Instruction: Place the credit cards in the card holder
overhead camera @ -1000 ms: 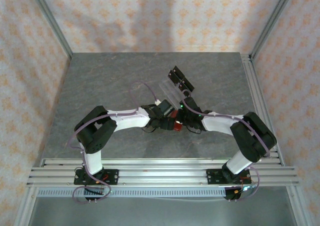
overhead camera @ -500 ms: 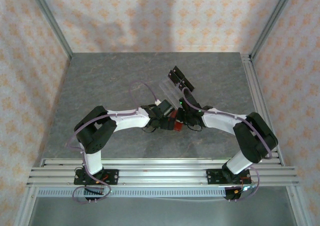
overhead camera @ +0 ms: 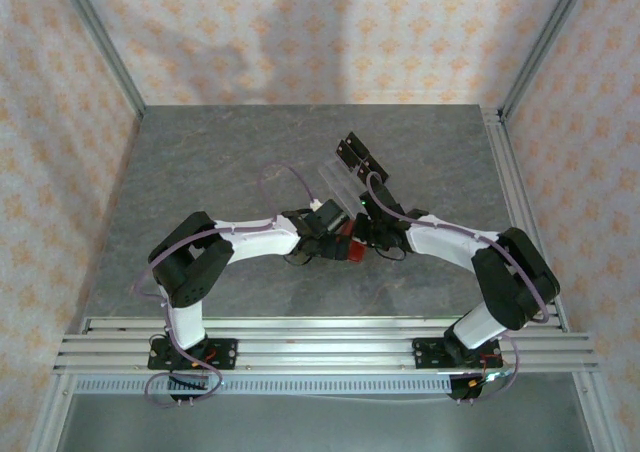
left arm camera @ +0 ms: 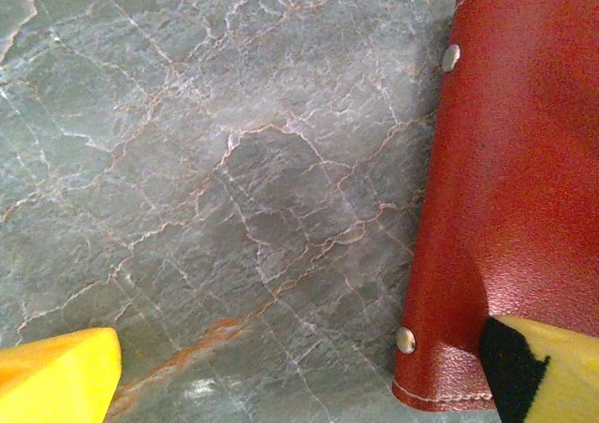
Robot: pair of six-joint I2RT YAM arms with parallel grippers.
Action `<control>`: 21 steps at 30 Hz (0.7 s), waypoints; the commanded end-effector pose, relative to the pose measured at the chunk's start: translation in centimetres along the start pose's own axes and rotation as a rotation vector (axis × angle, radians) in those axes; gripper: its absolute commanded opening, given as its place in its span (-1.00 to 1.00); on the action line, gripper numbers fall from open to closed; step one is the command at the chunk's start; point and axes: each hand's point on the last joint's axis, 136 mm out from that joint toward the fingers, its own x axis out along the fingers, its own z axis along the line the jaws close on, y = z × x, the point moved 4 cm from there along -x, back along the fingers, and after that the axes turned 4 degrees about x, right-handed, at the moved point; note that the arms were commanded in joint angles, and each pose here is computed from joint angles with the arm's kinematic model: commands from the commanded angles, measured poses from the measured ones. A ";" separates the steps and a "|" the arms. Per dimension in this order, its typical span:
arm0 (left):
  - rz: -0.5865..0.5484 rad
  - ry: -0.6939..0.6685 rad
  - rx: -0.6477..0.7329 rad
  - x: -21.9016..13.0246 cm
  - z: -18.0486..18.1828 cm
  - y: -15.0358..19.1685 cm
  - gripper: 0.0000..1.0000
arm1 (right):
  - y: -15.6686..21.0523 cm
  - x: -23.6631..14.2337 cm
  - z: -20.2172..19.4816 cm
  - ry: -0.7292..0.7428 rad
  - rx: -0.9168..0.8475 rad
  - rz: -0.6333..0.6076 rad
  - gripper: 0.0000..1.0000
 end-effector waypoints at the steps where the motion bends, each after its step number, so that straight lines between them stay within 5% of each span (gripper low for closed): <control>1: 0.066 -0.007 0.010 2.0 0.1 2.3 0.99 | 0.6 0.6 -0.7 0.010 -0.016 0.022 -1.00; 21: 0.067 -0.012 0.007 1.9 0.5 2.7 1.00 | -0.6 1.1 -0.9 0.022 -0.024 -0.013 -1.00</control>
